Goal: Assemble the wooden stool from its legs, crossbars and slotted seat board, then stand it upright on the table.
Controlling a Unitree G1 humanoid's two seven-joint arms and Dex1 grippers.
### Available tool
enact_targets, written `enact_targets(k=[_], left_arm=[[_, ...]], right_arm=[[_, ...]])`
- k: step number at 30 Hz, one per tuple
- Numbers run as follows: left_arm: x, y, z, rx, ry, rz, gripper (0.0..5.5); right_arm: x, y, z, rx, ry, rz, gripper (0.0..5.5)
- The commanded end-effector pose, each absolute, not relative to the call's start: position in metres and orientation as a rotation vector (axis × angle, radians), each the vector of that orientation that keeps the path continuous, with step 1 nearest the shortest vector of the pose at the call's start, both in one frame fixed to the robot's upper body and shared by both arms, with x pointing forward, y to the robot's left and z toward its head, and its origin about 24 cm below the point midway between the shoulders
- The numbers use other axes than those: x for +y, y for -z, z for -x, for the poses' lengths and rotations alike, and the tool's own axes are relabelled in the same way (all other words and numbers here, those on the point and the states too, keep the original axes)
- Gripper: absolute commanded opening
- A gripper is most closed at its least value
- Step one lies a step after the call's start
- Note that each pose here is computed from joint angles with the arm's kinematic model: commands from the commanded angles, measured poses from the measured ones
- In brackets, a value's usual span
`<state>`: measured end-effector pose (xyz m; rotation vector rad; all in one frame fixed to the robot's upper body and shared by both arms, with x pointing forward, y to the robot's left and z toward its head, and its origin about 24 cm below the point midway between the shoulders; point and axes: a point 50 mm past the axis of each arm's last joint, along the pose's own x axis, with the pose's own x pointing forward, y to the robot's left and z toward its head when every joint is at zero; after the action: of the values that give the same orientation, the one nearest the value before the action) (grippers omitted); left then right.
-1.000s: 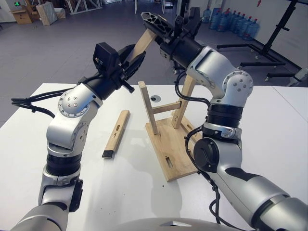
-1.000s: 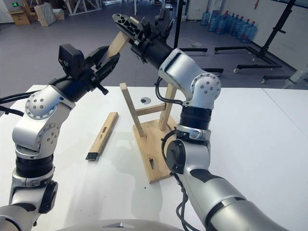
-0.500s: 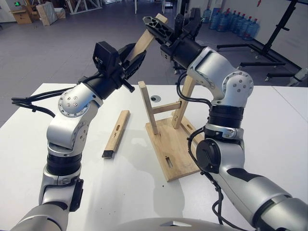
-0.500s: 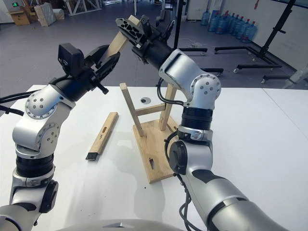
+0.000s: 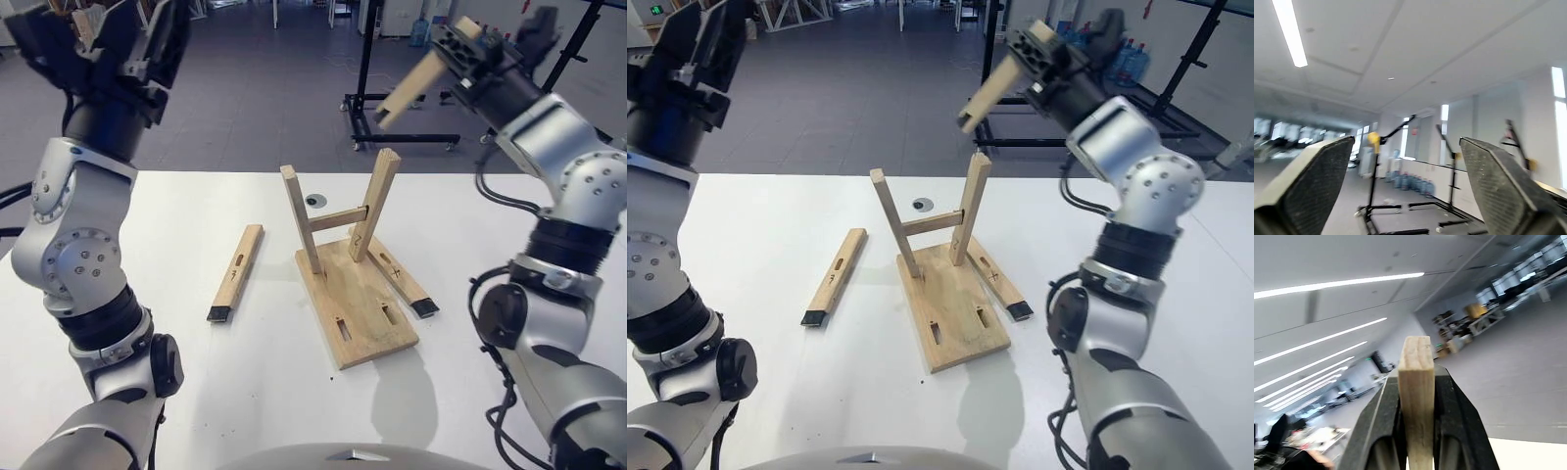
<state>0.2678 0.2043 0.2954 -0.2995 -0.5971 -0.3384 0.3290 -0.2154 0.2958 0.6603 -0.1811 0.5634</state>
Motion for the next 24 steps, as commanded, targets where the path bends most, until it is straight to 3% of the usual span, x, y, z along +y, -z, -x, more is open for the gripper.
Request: enact_targets(k=[1, 5, 12, 19, 24], left_arm=[[0.217, -0.274, -0.272, -0.501, 0.261, 0.318, 3.97], [0.218, -0.259, -0.277, -0.443, 0.241, 0.275, 3.97], [0.218, -0.244, -0.281, -0.398, 0.236, 0.270, 3.97], [0.217, -0.238, -0.283, -0.384, 0.244, 0.268, 3.97], [0.215, -0.238, -0.284, -0.384, 0.250, 0.265, 3.97]], right_arm=[[-0.254, -0.279, -0.317, -0.172, -0.476, -0.552, 0.39], [-0.262, -0.218, -0.320, -0.051, -0.415, -0.592, 0.39], [-0.228, -0.151, -0.319, 0.057, -0.477, -0.487, 0.39], [-0.224, -0.107, -0.318, 0.172, -0.474, -0.346, 0.39], [-0.218, -0.094, -0.328, 0.176, -0.444, -0.355, 0.39]])
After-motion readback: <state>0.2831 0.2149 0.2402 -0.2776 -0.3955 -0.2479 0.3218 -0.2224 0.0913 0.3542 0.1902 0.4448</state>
